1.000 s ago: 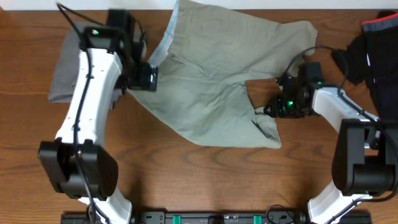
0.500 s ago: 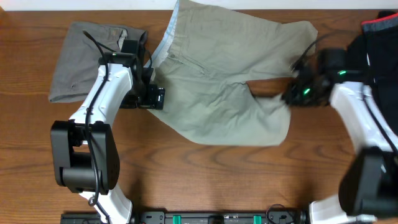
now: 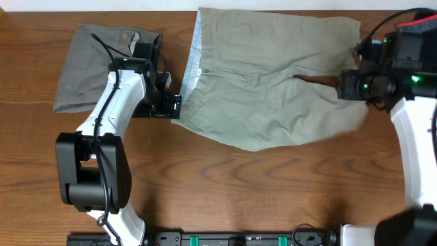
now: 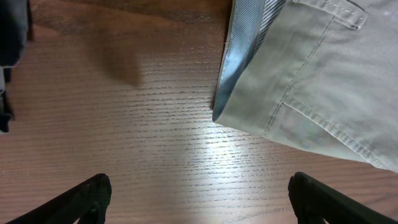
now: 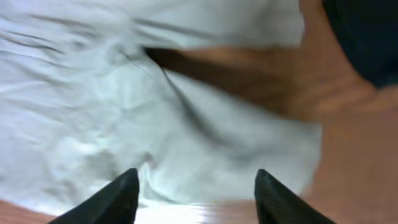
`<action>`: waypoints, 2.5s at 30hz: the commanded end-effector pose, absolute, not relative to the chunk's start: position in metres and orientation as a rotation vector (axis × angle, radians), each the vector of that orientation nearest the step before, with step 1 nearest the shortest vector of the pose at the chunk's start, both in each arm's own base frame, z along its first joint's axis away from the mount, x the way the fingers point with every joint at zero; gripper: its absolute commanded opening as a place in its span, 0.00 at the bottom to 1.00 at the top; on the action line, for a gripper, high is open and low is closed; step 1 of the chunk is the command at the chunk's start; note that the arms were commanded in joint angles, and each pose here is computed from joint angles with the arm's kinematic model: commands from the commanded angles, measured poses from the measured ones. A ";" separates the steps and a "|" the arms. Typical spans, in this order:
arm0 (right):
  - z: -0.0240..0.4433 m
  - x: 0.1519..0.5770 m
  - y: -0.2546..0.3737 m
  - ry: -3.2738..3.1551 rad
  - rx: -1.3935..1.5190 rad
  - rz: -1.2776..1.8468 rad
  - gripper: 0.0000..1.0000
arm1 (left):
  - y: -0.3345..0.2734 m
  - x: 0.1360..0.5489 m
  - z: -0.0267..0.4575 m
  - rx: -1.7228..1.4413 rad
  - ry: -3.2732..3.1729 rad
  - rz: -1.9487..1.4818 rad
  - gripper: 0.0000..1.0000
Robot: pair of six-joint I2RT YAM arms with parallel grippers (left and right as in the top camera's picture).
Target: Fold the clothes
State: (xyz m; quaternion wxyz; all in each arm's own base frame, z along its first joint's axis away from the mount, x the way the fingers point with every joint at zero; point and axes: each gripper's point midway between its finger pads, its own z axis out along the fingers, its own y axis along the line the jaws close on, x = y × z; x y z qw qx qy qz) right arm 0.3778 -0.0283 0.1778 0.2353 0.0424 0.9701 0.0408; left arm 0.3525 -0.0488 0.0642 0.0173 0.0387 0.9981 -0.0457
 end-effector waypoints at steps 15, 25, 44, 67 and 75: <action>0.042 0.338 -0.089 3.081 0.560 0.160 0.55 | -0.049 0.357 0.059 0.099 3.095 -0.152 0.93; 0.002 0.378 -0.126 2.930 0.675 0.145 0.48 | -0.052 0.356 0.052 0.101 3.112 -0.180 0.93; 0.152 0.453 -0.085 2.471 0.364 0.535 0.01 | -0.061 0.355 0.043 0.100 3.132 -0.267 0.93; 0.100 0.524 -0.062 2.380 0.331 0.466 0.01 | -0.061 0.356 0.043 0.101 3.127 -0.268 0.93; 0.113 0.531 -0.082 2.301 0.415 0.505 0.01 | -0.061 0.356 0.043 0.100 3.127 -0.268 0.93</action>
